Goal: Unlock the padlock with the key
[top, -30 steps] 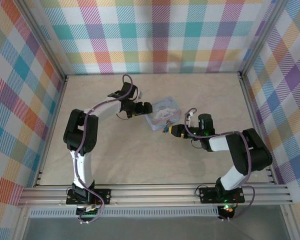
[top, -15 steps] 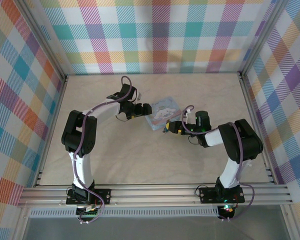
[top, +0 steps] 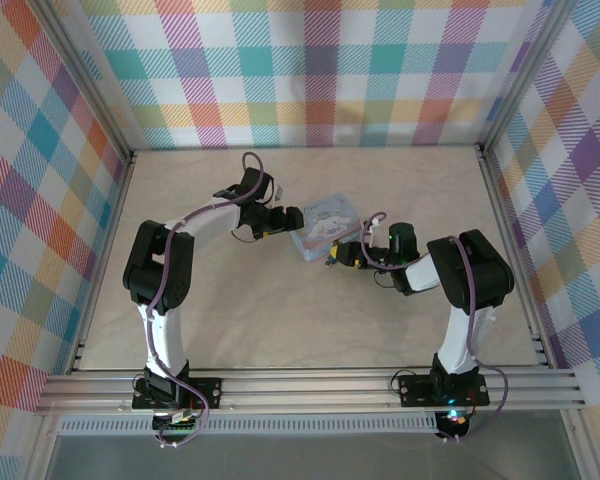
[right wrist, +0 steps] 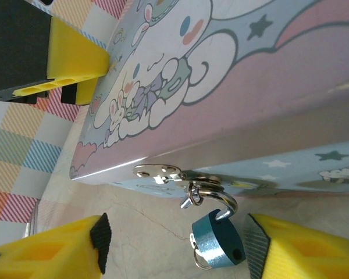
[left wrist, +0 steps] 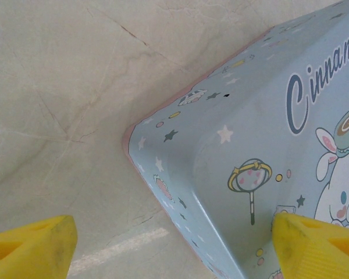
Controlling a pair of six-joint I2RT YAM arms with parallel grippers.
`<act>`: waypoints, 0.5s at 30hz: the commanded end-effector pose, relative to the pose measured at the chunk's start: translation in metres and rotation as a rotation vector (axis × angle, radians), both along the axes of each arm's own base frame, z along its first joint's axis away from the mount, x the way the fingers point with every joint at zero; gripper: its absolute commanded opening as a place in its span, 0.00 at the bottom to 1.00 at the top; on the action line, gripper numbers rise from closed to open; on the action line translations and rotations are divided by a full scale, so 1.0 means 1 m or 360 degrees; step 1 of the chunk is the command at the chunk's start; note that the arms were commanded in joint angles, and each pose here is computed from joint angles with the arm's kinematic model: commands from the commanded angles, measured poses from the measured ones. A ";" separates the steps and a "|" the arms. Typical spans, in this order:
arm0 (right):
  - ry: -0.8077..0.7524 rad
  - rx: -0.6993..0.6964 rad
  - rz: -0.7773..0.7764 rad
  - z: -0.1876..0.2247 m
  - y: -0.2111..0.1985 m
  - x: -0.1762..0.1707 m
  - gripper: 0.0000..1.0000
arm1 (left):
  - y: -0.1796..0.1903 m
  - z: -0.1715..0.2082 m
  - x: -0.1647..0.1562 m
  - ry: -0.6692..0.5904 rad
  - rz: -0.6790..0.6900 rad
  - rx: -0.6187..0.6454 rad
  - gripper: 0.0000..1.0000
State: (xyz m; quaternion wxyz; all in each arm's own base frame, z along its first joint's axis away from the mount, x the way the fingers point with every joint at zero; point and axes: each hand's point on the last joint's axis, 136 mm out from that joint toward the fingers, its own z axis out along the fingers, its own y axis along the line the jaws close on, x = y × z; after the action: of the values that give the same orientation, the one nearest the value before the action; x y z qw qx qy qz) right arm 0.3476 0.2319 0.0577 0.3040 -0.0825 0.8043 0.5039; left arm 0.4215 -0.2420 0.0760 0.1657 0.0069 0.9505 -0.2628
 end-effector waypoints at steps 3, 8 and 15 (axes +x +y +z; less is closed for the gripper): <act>-0.0065 0.0022 0.0025 0.004 0.001 0.004 0.57 | 0.012 -0.019 -0.018 0.0134 0.0026 0.0122 0.86; -0.0049 0.0001 0.0026 -0.004 0.000 0.002 0.50 | 0.010 -0.016 -0.017 0.0126 0.0024 0.0121 0.86; -0.0024 -0.0025 0.0021 -0.012 -0.001 0.003 0.38 | 0.011 -0.017 -0.016 0.0128 0.0030 0.0124 0.86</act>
State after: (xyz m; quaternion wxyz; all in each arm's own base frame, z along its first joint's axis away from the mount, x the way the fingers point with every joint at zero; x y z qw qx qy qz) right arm 0.3462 0.2316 0.0466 0.2962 -0.0815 0.8091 0.5009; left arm 0.4205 -0.2433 0.0759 0.1633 0.0027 0.9508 -0.2631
